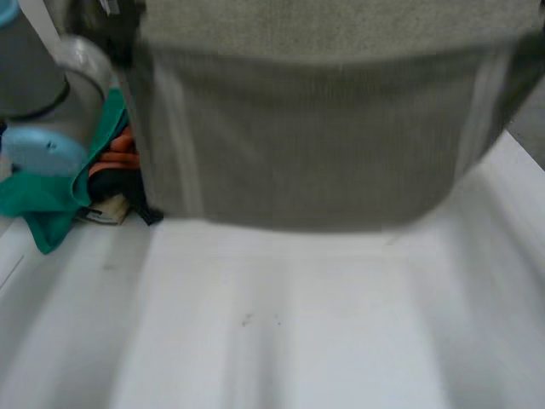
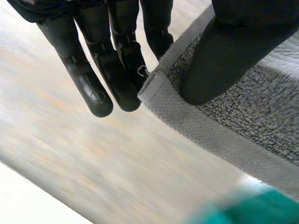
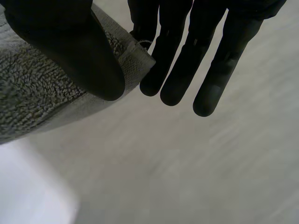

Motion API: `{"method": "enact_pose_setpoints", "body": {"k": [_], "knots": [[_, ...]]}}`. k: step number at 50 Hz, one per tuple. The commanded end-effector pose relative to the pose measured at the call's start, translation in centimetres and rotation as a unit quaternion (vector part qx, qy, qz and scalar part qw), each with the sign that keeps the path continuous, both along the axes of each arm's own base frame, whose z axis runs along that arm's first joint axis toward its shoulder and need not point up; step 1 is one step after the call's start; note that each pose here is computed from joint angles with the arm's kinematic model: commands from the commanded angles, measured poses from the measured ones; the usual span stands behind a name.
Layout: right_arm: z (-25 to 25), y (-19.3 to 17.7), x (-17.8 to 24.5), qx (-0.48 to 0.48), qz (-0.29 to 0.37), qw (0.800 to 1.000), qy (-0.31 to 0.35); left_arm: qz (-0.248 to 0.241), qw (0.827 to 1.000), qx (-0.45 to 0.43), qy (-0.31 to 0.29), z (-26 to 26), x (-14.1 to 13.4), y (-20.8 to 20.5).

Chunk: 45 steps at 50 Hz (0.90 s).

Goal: Fold the laundry.

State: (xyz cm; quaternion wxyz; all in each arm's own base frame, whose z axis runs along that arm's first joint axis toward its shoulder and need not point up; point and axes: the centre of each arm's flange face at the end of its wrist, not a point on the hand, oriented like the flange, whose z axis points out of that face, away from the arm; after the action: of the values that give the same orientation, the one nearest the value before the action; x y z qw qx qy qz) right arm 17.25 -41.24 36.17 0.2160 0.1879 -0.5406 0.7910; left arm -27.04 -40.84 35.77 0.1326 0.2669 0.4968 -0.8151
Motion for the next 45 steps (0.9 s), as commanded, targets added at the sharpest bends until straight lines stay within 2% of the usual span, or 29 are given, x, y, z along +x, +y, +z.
{"method": "enact_pose_setpoints", "body": {"k": [1,7,12,17,22,27,33,34,35,37,38,41,43,45], "knots": [[4.5,0.0,0.8,-0.208,0.037,0.975,-0.068,0.012,0.977,-0.177,0.118,6.0,0.7,-0.9],[0.5,-0.1,1.1,-0.126,0.047,0.989,-0.065,-0.003,0.992,-0.050,0.114,0.2,0.4,-1.0],[-3.7,0.2,1.1,-0.030,0.062,0.996,-0.051,-0.010,0.994,0.039,0.102,-4.6,0.9,0.4],[-9.9,0.9,1.5,0.085,0.103,0.991,-0.031,-0.027,0.991,0.116,0.069,-9.7,1.0,2.3],[-14.4,1.6,-0.3,0.171,0.097,0.980,-0.028,-0.038,0.978,0.201,0.038,-14.3,1.6,5.6],[-17.6,3.2,-2.5,0.256,0.074,0.964,-0.024,-0.039,0.967,0.251,0.009,-15.9,2.5,9.7],[-14.9,7.4,-6.1,0.330,0.020,0.943,0.032,-0.020,0.949,0.305,-0.075,-15.6,5.3,16.8],[-14.6,8.8,-7.2,0.366,0.005,0.929,0.052,-0.017,0.944,0.315,-0.092,-15.7,5.7,17.8],[-14.6,9.5,-7.8,0.387,-0.001,0.920,0.065,-0.011,0.930,0.343,-0.131,-16.0,6.6,19.9],[-14.5,10.6,-8.5,0.418,-0.007,0.905,0.085,-0.007,0.913,0.372,-0.170,-16.3,7.5,21.8],[-14.6,11.8,-8.9,0.448,-0.008,0.887,0.109,-0.004,0.896,0.399,-0.197,-16.5,8.4,23.1],[-14.8,12.8,-8.9,0.471,-0.001,0.872,0.130,0.004,0.881,0.418,-0.221,-16.7,9.3,23.8],[-15.2,12.9,-8.9,0.473,0.000,0.870,0.139,0.006,0.882,0.412,-0.228,-16.7,9.4,23.4],[-15.3,12.5,-8.9,0.459,-0.003,0.877,0.139,0.008,0.887,0.403,-0.225,-16.9,9.2,22.5]]}}
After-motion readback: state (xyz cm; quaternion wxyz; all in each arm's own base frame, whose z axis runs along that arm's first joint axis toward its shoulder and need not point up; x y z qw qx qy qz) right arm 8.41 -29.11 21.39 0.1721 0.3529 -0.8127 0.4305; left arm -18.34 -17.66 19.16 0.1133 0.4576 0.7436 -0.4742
